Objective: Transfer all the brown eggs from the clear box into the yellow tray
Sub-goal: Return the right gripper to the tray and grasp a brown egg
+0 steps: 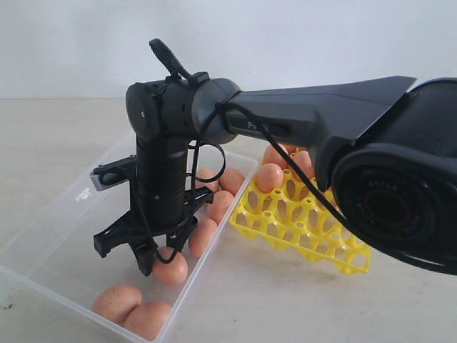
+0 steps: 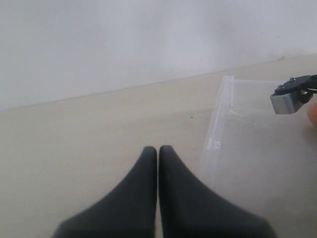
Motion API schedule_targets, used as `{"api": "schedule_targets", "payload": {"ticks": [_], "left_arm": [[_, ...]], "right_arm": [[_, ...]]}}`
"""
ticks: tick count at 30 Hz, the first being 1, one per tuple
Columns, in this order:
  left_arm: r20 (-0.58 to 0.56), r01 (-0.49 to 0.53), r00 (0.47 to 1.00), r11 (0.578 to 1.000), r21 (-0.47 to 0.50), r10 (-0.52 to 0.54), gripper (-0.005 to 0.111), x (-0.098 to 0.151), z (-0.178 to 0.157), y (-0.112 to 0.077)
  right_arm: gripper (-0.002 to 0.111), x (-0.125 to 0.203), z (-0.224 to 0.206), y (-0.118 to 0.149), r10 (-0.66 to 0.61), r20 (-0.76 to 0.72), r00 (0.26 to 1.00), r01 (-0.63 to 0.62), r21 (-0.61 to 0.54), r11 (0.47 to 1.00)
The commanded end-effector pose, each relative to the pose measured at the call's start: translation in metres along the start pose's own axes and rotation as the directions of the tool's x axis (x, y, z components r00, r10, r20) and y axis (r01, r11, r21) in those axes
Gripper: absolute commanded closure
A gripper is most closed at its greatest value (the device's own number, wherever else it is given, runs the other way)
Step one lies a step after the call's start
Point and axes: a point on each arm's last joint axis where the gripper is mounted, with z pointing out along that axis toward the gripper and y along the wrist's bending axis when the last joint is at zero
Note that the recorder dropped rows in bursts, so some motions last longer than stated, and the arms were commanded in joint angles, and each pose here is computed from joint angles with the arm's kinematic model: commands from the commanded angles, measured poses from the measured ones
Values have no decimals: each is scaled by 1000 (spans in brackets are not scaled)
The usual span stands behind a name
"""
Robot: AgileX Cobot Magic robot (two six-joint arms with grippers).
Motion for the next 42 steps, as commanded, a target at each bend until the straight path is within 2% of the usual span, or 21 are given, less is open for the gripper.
{"api": "schedule_targets", "payload": {"ticks": [1, 4, 8, 18, 20, 22, 25, 27, 39, 42], "left_arm": [[2, 10, 1000, 1000, 4, -10, 105, 1, 0, 0], [2, 10, 1000, 1000, 4, -10, 105, 1, 0, 0], [2, 10, 1000, 1000, 4, -10, 105, 1, 0, 0], [2, 10, 1000, 1000, 4, -10, 105, 1, 0, 0], [2, 10, 1000, 1000, 4, -10, 105, 1, 0, 0], [2, 10, 1000, 1000, 4, -10, 105, 1, 0, 0], [2, 10, 1000, 1000, 4, -10, 105, 1, 0, 0], [2, 10, 1000, 1000, 4, -10, 105, 1, 0, 0], [2, 10, 1000, 1000, 4, -10, 105, 1, 0, 0], [2, 10, 1000, 1000, 4, -10, 105, 1, 0, 0]], "right_arm": [[108, -7, -13, 4, -89, 48, 995, 89, -2, 996], [108, -16, -17, 4, -154, 144, 978, 153, 16, 988], [108, -25, -16, 3, -158, 236, 959, 154, 37, 987], [108, -26, -17, 3, -208, 243, 947, 202, 50, 978], [102, -26, -17, 3, -226, 242, 944, 219, 54, 974], [88, -27, -16, 3, -232, 252, 939, 224, 59, 973], [60, -29, -17, 3, -189, 274, 943, 182, 52, 982], [47, -30, -17, 3, -171, 285, 943, 164, 49, 985], [46, -28, -16, 0, -157, 260, 953, 144, 70, 987], [46, -22, -15, 0, -85, 206, 975, 77, 46, 996]]}}
